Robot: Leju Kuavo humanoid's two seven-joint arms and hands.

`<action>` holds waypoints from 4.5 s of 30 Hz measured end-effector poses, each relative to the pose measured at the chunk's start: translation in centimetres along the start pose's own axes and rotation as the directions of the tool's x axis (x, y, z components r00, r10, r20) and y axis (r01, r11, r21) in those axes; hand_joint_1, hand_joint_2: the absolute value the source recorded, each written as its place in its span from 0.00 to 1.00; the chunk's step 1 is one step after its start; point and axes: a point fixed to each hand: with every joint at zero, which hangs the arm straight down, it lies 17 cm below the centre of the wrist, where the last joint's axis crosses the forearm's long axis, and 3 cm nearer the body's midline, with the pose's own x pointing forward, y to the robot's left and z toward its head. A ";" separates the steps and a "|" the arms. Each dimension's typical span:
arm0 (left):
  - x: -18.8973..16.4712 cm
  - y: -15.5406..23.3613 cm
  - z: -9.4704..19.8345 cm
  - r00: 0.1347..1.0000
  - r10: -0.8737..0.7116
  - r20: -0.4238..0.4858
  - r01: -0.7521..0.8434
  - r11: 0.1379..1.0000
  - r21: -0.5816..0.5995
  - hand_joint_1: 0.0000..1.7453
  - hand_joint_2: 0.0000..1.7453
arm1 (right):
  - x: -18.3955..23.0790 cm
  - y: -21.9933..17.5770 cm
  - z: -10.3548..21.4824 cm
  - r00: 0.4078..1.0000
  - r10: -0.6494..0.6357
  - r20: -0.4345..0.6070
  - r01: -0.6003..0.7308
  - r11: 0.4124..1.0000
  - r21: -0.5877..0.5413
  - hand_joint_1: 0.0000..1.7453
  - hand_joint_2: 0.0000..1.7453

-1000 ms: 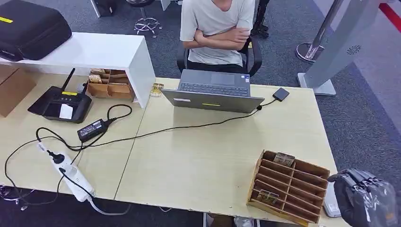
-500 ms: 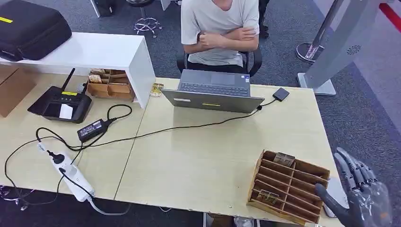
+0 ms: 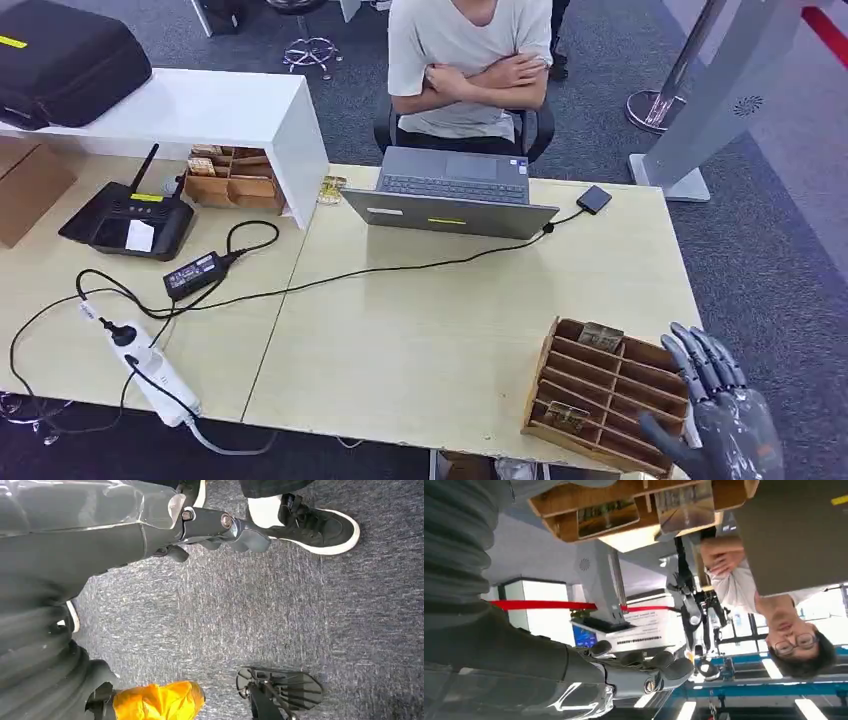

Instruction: Pass the card to the sensor for recognition and then transmit it.

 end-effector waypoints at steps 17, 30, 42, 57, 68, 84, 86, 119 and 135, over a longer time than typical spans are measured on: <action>0.0 -0.8 0.1 1.000 -0.029 -0.001 0.029 0.999 -0.020 0.00 1.00 | 2.2 4.1 -2.0 0.997 -0.065 0.049 0.064 0.998 0.019 0.00 1.00; 0.0 -1.1 0.1 0.999 -0.034 0.000 0.034 0.999 -0.030 0.00 1.00 | 2.2 5.6 -2.7 0.997 -0.061 0.044 0.060 0.998 0.020 0.00 1.00; -0.1 -1.2 0.2 0.999 -0.044 -0.003 0.043 0.998 -0.035 0.00 1.00 | 0.5 4.6 -3.0 0.999 0.042 0.015 -0.041 0.998 -0.045 0.00 1.00; -0.2 -1.2 0.2 0.999 -0.052 -0.009 0.051 0.998 -0.037 0.00 1.00 | -3.3 2.5 -3.0 0.988 0.150 -0.044 -0.153 0.985 -0.077 0.00 1.00; -0.2 -1.3 0.2 0.999 -0.053 -0.010 0.052 0.998 -0.037 0.00 1.00 | -3.4 2.4 -3.0 0.986 0.161 -0.048 -0.164 0.983 -0.079 0.00 1.00; -0.3 -1.4 0.2 0.998 -0.053 -0.015 0.052 0.998 -0.040 0.00 1.00 | -2.4 2.9 -3.1 0.988 0.148 -0.041 -0.151 0.985 -0.080 0.00 1.00; -0.3 -1.4 0.2 0.998 -0.054 -0.015 0.054 0.998 -0.040 0.00 1.00 | -2.2 3.0 -3.2 0.989 0.145 -0.038 -0.147 0.986 -0.080 0.00 1.00; 0.0 -1.8 0.2 0.997 -0.079 -0.011 0.079 0.996 -0.051 0.00 1.00 | -1.0 5.8 -7.1 0.994 0.111 -0.009 -0.111 0.991 -0.068 0.00 1.00; -0.2 -1.4 0.2 0.998 -0.066 -0.016 0.065 0.997 -0.044 0.00 1.00 | -8.7 2.6 -2.2 0.963 0.259 -0.080 -0.259 0.966 0.018 0.00 1.00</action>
